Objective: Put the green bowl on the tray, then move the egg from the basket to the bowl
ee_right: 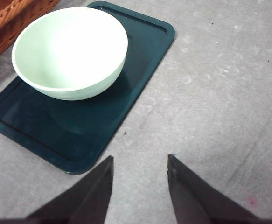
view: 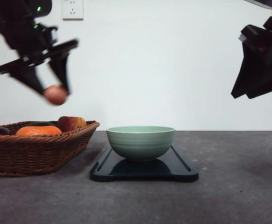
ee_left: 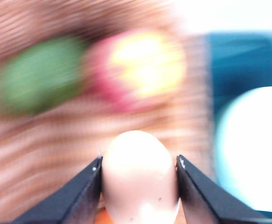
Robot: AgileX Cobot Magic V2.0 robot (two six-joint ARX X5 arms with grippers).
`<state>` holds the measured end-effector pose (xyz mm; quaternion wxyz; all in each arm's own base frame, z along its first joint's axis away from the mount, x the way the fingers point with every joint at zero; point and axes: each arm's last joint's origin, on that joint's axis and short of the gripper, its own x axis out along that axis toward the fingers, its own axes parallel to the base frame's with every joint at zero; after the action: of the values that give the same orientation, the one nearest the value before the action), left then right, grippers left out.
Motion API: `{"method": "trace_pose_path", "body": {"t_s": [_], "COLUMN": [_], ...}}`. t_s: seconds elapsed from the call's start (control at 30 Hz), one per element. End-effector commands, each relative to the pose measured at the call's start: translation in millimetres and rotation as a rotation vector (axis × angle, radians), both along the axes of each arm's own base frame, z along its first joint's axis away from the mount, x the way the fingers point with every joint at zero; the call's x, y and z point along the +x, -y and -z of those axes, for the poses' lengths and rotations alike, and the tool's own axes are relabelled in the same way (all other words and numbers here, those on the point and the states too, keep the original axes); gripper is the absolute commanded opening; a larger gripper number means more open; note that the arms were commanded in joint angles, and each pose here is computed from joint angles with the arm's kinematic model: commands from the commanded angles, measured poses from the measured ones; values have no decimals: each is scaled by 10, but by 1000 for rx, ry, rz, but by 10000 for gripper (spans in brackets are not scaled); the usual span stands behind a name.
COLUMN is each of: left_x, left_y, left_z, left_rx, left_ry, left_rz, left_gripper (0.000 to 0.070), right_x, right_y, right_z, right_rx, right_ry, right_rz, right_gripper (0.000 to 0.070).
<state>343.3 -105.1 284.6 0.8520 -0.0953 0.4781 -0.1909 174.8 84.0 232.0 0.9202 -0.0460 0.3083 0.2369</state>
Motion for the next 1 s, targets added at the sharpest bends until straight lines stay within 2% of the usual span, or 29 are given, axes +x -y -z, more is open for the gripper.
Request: {"method": "trace_pose_path", "body": {"t_s": [0.0,0.03,0.2,0.37,0.57,0.77,0.97], "left_x": [28,25,-22,-94,-136,-96,-48], "left_y": [124,189,590,1002,1399,1611,1653], "left_z": [-72,-91,-101,26,285,585,817], "left_rx": [-75,-105,-122,7,116,142,194], "left_ry": [34,50,143,233,293,284,246], "left_rz": [42,64,170,212,250,272,261], "left_gripper": [219,219,219,219,218,218,218], "right_x": [13,13,16,16,15,14,15], "right_y": [-15,-15,-16,-16,-17,-18,-18], "right_z": [-6,-7,-10,-10,-10,-10,-10], "right_rx": [-6,-5,-3,-3,0,2,3], "right_ry": [12,13,17,16,15,14,14], "right_rz": [-7,-7,-7,-7,-10,-12,-11], "right_gripper": [225,225,225,225,225,225,225]}}
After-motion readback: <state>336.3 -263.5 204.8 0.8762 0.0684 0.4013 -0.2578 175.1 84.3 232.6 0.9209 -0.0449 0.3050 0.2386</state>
